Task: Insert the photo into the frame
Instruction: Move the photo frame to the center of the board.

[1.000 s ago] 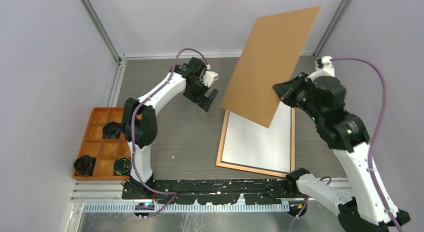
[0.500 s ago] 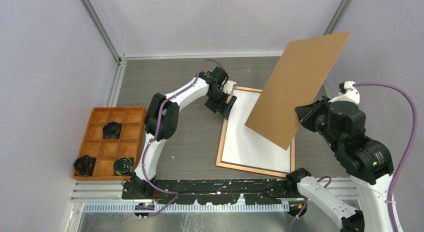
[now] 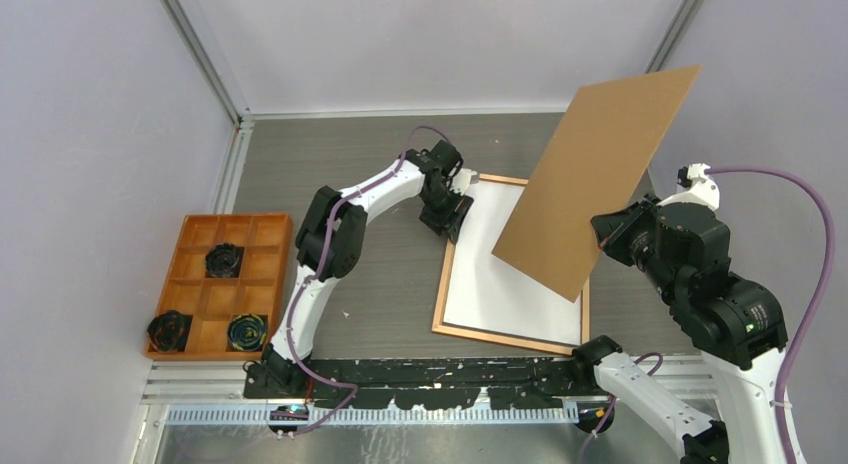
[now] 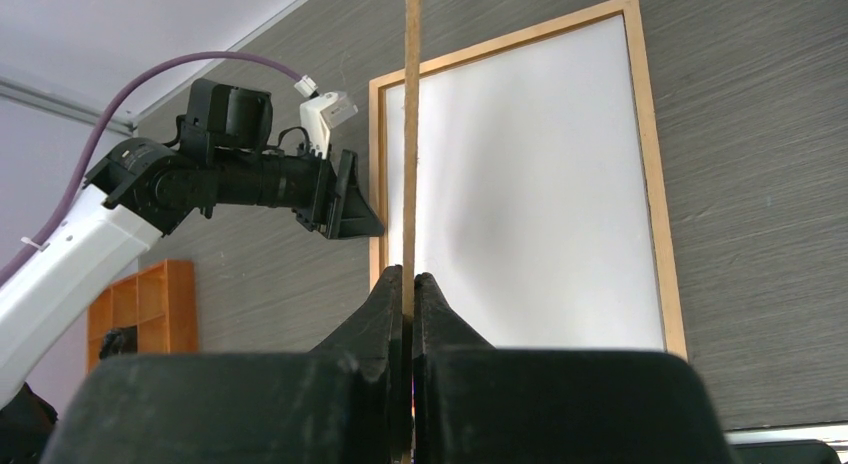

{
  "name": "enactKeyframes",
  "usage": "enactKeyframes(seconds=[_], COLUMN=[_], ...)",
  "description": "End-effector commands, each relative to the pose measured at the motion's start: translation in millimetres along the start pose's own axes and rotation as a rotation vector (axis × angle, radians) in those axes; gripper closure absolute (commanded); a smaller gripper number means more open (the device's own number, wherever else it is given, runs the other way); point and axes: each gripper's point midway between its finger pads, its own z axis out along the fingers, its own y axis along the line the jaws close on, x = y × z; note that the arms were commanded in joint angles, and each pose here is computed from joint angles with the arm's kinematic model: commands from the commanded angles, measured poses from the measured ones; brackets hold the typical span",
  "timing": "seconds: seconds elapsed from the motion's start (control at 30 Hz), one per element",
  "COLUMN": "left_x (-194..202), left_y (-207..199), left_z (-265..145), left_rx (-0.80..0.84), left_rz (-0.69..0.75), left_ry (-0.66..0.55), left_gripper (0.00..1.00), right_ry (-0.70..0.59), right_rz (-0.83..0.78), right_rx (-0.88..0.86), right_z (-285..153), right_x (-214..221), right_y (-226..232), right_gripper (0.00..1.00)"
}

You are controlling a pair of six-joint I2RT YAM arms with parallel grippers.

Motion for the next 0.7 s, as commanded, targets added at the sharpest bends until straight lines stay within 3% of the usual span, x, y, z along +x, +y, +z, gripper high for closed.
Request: enactKeyframes(seconds=[0.0, 0.37, 0.67], left_x=[-10.0, -11.2, 9.0], left_y=[2.2, 50.9, 109.5], left_z=[2.1, -21.2, -64.1], left_rx=[-0.018, -0.288, -0.474], left_rz=[0.006, -0.009, -0.105], left_ry=[-0.030, -0.091, -0.117], left_gripper=[0.49, 0.82, 0.87], right_ry=[-0.125, -0.114, -0.097], right_rz=[0.050, 0.029, 0.011], right_rx=[-0.084, -0.089, -0.113], right_z=[-5.8, 1.0, 11.5], right_x=[-31.5, -27.8, -26.2], right_y=[20.3, 22.6, 33.0], right_gripper=[0.99, 0.99, 0.99])
